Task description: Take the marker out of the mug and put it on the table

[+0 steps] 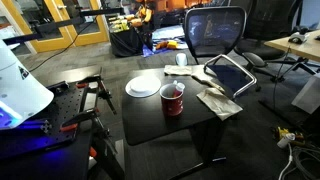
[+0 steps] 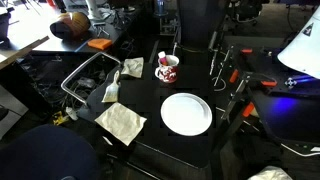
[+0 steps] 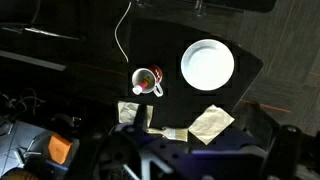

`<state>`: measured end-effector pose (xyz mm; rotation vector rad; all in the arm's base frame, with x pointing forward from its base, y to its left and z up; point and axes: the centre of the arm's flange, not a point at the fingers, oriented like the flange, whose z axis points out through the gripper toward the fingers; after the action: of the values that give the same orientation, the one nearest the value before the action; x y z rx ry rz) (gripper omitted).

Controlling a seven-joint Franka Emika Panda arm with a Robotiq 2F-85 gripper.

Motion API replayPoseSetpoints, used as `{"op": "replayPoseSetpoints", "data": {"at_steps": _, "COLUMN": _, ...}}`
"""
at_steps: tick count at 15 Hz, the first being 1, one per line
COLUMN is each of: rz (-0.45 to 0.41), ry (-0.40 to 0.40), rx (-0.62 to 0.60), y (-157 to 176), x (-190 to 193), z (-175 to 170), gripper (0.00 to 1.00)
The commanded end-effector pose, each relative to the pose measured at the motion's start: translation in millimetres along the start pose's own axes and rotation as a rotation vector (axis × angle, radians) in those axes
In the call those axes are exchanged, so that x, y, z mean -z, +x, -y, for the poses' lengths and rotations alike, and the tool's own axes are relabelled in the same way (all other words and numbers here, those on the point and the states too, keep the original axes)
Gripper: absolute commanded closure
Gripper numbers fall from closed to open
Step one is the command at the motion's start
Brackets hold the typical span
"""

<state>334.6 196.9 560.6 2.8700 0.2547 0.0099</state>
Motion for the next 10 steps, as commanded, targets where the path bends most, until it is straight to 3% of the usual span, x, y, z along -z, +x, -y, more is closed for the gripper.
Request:
{"op": "replayPoseSetpoints", "data": {"at_steps": 1, "rz": 0.0, "ry": 0.0, "rx": 0.0, "y": 0, "x": 0, "z": 0, "gripper": 0.0}}
{"op": "replayPoseSetpoints", "data": {"at_steps": 7, "rz": 0.004, "ry": -0.002, "rx": -0.006, "y": 1, "x": -2, "z": 0, "gripper": 0.0}}
{"op": "replayPoseSetpoints", "data": {"at_steps": 10, "rz": 0.034, "ry": -0.011, "rx": -0.082, "y": 8, "x": -16, "z": -6, "gripper": 0.0}}
